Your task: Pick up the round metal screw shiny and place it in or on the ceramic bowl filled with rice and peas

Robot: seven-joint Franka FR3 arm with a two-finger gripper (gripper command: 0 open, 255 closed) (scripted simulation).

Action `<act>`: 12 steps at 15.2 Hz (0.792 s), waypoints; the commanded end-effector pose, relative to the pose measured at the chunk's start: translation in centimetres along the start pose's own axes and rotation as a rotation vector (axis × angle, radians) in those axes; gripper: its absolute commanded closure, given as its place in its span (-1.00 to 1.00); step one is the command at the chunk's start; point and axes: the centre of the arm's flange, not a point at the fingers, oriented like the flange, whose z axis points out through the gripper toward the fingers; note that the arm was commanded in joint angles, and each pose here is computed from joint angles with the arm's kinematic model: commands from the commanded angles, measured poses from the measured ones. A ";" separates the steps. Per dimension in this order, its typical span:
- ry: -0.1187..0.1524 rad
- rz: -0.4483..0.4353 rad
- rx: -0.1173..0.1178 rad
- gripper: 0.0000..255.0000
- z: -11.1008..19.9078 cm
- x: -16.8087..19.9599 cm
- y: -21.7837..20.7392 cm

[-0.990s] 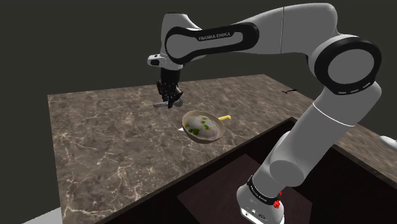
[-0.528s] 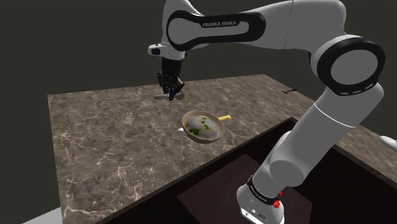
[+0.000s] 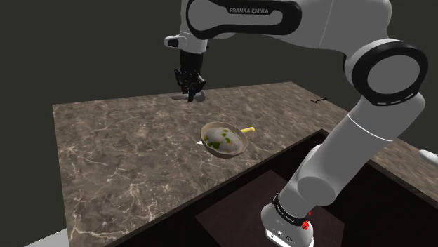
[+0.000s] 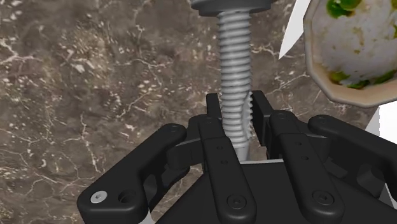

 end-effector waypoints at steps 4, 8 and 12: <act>0.000 0.000 0.000 1.00 -1.5 -0.5 -2.8; 0.000 0.000 0.000 1.00 -1.4 -1.4 -8.0; 0.000 0.000 0.000 1.00 -1.2 -2.4 -13.2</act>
